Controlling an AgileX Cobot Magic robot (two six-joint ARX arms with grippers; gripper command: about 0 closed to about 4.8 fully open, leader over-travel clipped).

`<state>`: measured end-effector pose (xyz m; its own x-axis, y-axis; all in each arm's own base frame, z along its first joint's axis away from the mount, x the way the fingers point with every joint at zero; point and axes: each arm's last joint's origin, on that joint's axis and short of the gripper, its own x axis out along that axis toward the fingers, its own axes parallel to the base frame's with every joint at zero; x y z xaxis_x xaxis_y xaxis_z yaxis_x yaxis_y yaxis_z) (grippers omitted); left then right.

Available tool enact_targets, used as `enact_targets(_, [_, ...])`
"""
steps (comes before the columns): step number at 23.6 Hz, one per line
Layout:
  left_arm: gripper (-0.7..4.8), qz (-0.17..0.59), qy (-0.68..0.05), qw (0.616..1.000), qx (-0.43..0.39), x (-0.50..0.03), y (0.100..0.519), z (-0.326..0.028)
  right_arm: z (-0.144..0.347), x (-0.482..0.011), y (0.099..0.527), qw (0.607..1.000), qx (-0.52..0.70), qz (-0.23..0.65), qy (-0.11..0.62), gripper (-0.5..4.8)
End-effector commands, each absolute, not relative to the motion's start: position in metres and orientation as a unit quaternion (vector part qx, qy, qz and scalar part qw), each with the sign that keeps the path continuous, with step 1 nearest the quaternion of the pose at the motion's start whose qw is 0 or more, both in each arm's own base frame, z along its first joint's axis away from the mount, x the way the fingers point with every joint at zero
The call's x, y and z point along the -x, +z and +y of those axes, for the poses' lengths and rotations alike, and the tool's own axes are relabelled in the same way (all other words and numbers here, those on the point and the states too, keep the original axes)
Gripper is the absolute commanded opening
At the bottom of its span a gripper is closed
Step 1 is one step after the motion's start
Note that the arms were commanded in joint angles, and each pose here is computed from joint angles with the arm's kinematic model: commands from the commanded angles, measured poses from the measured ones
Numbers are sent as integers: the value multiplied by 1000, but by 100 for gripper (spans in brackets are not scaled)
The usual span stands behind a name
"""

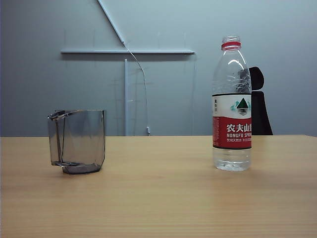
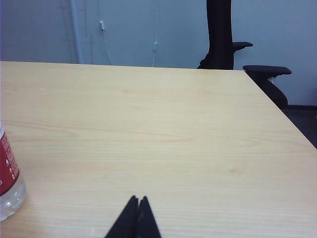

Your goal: Pick up the mineral water bottle on the table and pour water into the mug until it's half full.

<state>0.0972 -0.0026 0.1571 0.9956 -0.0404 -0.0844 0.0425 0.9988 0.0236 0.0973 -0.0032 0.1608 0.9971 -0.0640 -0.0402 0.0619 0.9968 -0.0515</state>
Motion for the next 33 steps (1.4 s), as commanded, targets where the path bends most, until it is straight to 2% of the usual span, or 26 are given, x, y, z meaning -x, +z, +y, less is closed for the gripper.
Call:
enact_targets(1, [-2,35,-22,999,-11,-97,159,-3,-3,-98,161,999,26,15,-31,-8])
enact_targets(11, [-2,35,-23,999,-11,-97,159,-3,-3,-98,161,999,24,14,-29,-9])
enact_targets(13, [-2,35,-41,998,-12,-97,159,-7,-2,-98,162,999,-41,9,-17,-9])
enact_targets(17, [-2,34,-120,992,-15,-95,159,-22,0,-98,165,984,-179,-3,14,-8])
enact_targets(19, [-2,33,-165,986,-16,-92,159,-30,1,-98,166,978,-205,-5,42,-9])
enact_targets(21, [-2,39,-218,975,-19,-89,158,-40,3,-97,168,974,-212,-5,80,-9])
enact_targets(24, [-2,74,-297,951,-33,-85,152,-56,9,-96,168,945,-290,22,153,-2])
enact_targets(27, [-2,96,-330,938,-43,-82,148,-64,18,-94,169,933,-282,43,220,6])
enact_targets(29, [-2,94,-344,933,-44,-80,148,-66,23,-93,168,930,-275,53,237,32])
enact_targets(31, [-2,93,-349,932,-44,-80,148,-67,28,-92,167,933,-255,56,247,83])
enact_targets(33, [-2,90,-351,931,-43,-79,149,-67,37,-90,164,944,-209,57,248,251])
